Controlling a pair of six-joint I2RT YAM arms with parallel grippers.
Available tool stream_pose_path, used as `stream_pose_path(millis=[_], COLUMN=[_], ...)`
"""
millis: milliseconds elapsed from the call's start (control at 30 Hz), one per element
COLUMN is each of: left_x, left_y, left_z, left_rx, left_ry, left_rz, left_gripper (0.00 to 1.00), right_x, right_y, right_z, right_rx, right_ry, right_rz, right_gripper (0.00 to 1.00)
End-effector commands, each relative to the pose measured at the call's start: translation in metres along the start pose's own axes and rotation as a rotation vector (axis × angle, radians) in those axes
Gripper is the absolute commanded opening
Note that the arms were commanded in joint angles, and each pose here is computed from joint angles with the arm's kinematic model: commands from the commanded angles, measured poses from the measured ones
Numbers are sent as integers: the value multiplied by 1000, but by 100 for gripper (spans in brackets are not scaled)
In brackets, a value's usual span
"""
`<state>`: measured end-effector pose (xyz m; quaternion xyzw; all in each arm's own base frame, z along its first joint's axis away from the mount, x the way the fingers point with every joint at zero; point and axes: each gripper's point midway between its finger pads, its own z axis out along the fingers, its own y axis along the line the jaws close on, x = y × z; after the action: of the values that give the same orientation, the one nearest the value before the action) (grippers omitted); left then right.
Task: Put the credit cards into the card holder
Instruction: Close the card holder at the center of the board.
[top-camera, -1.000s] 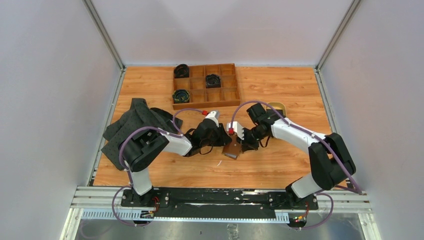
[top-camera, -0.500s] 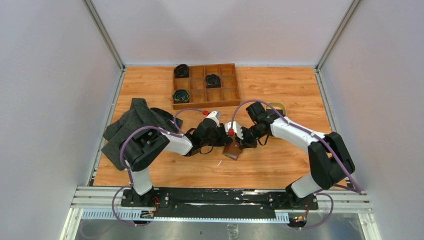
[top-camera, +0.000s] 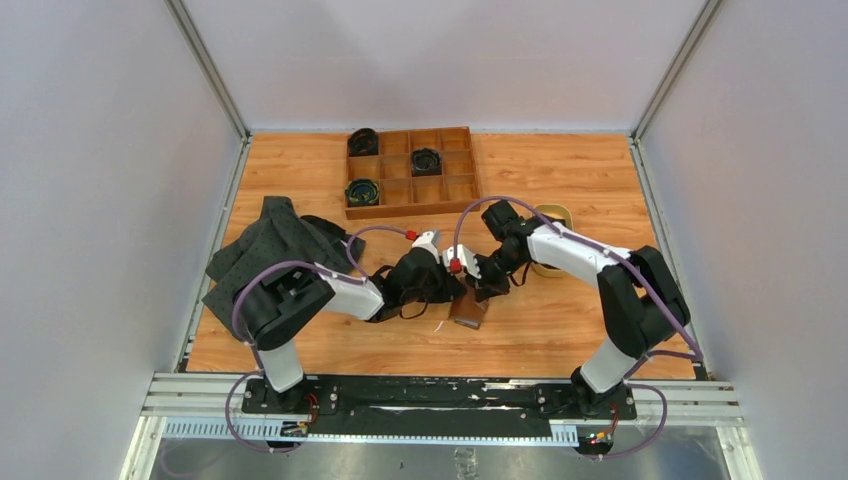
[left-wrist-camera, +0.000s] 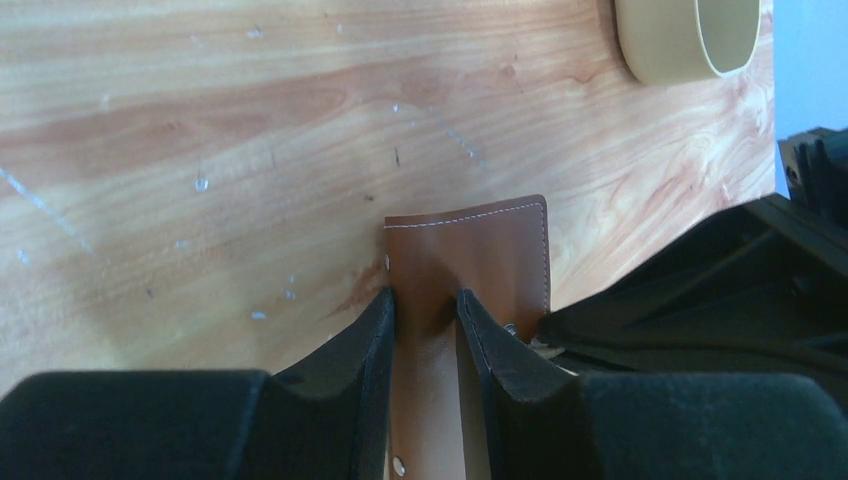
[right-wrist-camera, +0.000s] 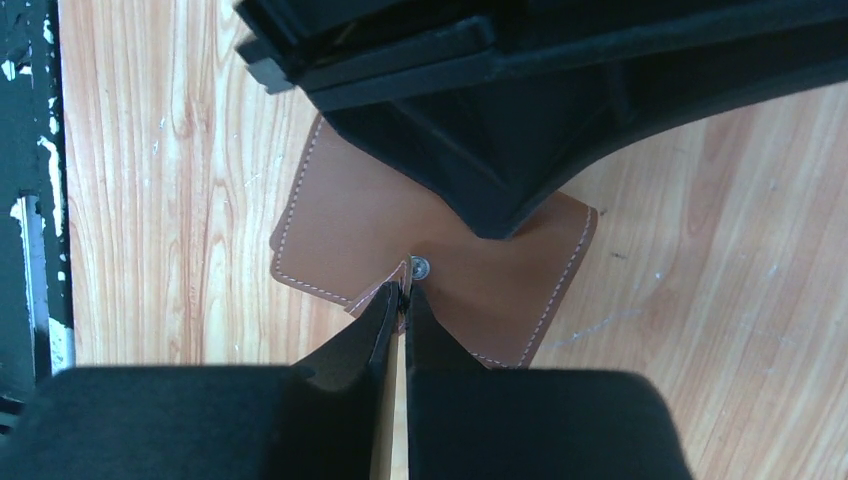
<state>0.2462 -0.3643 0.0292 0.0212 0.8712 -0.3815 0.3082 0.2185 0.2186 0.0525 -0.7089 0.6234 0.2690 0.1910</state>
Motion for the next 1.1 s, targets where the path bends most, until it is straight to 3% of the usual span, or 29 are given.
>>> stream_pose_path(millis=[0,300,467,567,833,933,1067], left_x=[47,53,52,48,27,22,23], left_y=[27,15,14,15,11,13,7], left_z=[-20,-37,-44,-51,-73,-83,-90], left_rx=[-105,-70,-76,-77,-55,-48,-17], left_ry=[128,126,88,63,-40,-71,-71], left_rz=[2,-9,-8,-10,6,11,5], left_gripper=[23,25,27,30,35,36,36], right_x=[-18,-16,-17,-17,-38,-49,-61], right_y=[-9,-7,-11,-12,-6,-2,11], right_z=[2,3,2,-1,-34,-50,-61], right_rx=[-48,-165,-174,-166,-52,10,49], right_ry=[-31,-16,-3,3,-16,-32,-82], right_rz=[-135,-354,-369,-370,-327,-275,-50], right_gripper=[3,5,8,15,49,53,52])
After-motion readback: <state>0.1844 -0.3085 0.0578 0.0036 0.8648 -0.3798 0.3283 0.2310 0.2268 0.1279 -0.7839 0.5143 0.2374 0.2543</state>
